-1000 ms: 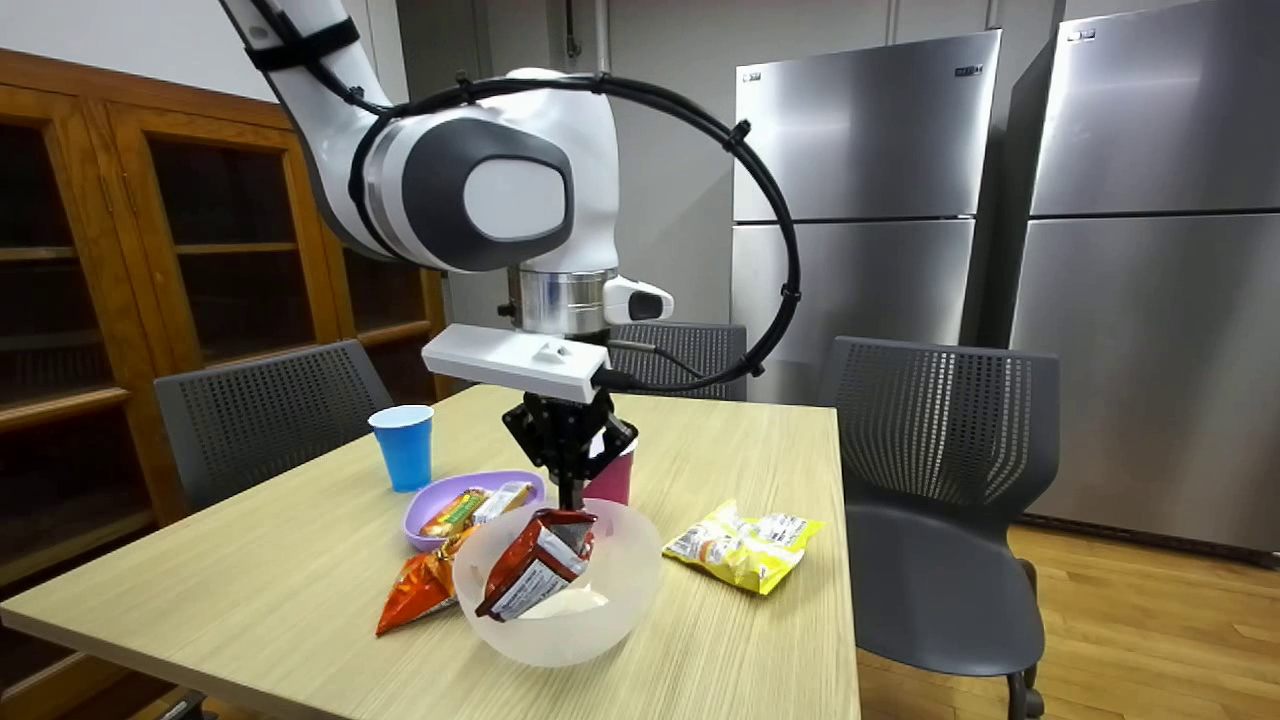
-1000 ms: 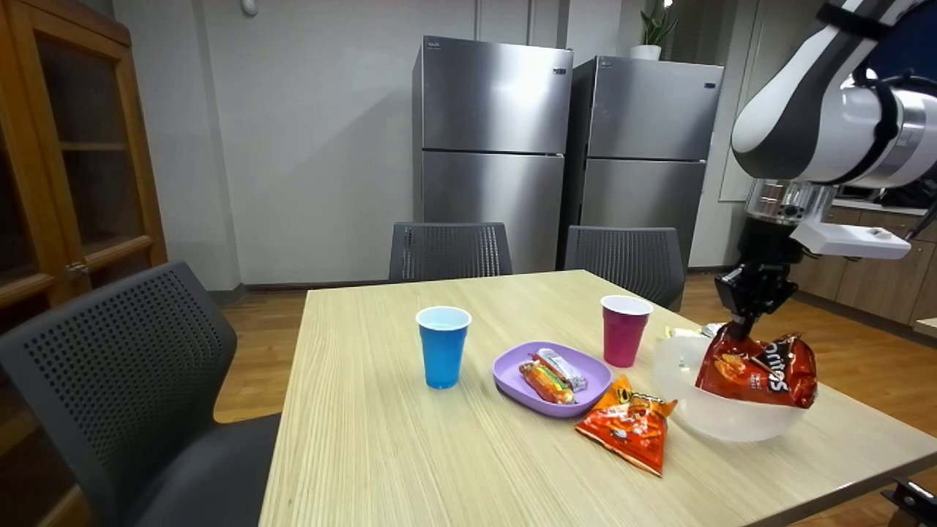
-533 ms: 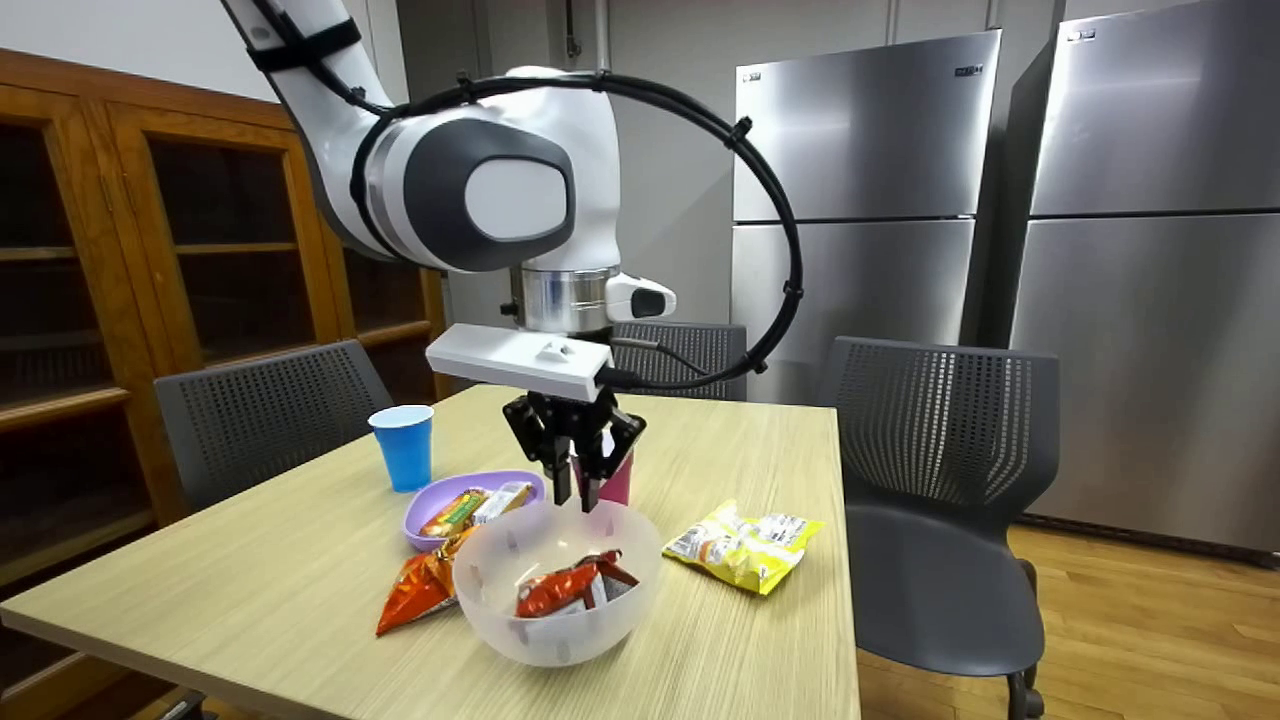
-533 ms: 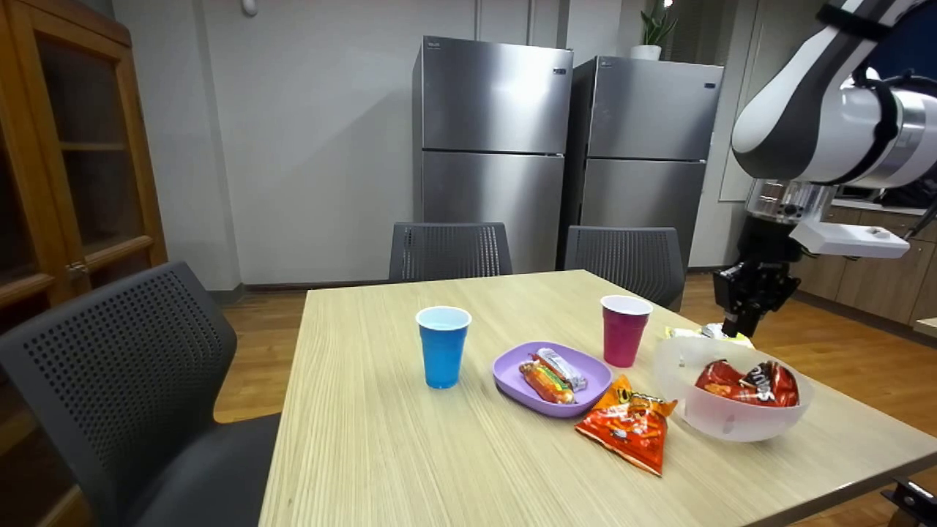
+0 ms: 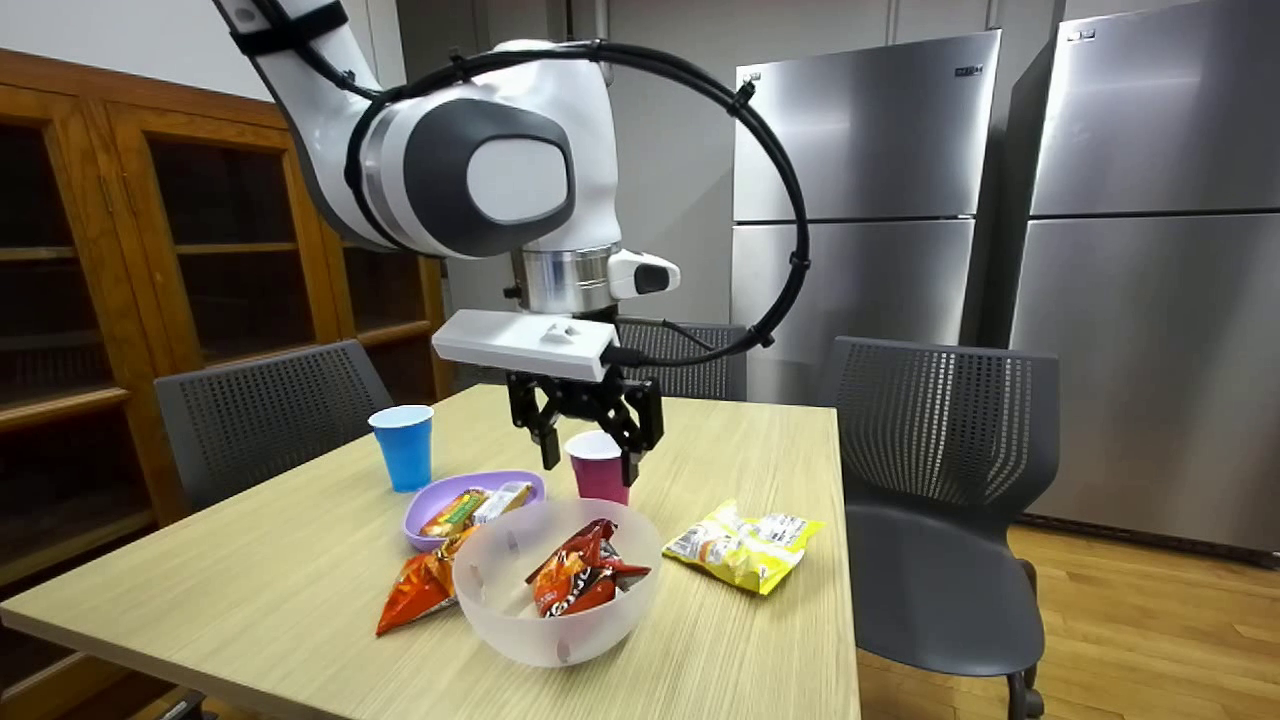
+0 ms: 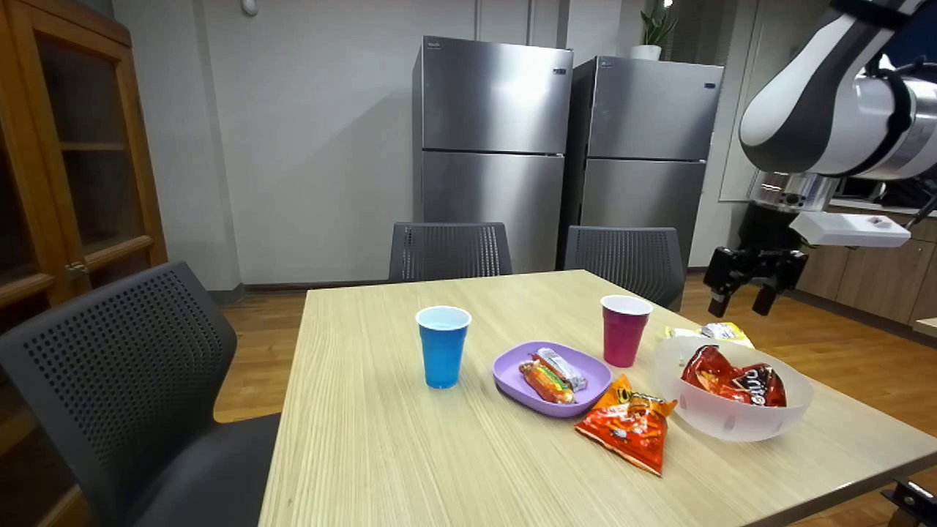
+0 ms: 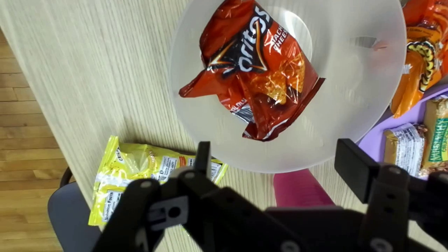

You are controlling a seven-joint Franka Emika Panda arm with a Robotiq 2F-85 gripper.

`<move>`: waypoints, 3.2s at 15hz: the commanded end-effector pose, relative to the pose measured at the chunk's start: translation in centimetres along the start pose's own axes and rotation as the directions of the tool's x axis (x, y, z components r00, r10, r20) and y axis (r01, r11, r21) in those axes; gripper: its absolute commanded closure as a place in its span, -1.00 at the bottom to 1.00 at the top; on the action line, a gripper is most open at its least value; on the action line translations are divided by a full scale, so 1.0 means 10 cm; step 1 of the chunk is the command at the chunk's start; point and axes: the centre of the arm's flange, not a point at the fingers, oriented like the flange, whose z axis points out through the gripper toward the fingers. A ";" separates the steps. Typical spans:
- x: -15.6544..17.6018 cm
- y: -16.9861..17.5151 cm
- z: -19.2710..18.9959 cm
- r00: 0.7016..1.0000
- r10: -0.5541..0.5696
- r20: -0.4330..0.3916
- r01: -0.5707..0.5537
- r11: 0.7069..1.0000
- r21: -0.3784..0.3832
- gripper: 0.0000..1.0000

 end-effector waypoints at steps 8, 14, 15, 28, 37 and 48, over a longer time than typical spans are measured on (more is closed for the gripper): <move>-0.01 0.00 0.03 1.000 0.000 0.006 0.000 1.000 0.000 -1.00; 0.25 0.56 0.09 0.999 -0.033 -0.037 0.034 0.999 0.002 -1.00; 0.30 0.68 0.12 0.999 -0.043 -0.034 0.044 0.999 0.018 -1.00; 1.07 1.64 0.73 0.999 -0.027 -0.022 0.028 0.999 0.032 -1.00; 1.36 1.55 1.09 0.998 -0.058 0.027 0.056 0.997 0.056 -1.00; 1.31 1.46 1.21 0.996 0.016 0.090 -0.017 1.000 0.006 -1.00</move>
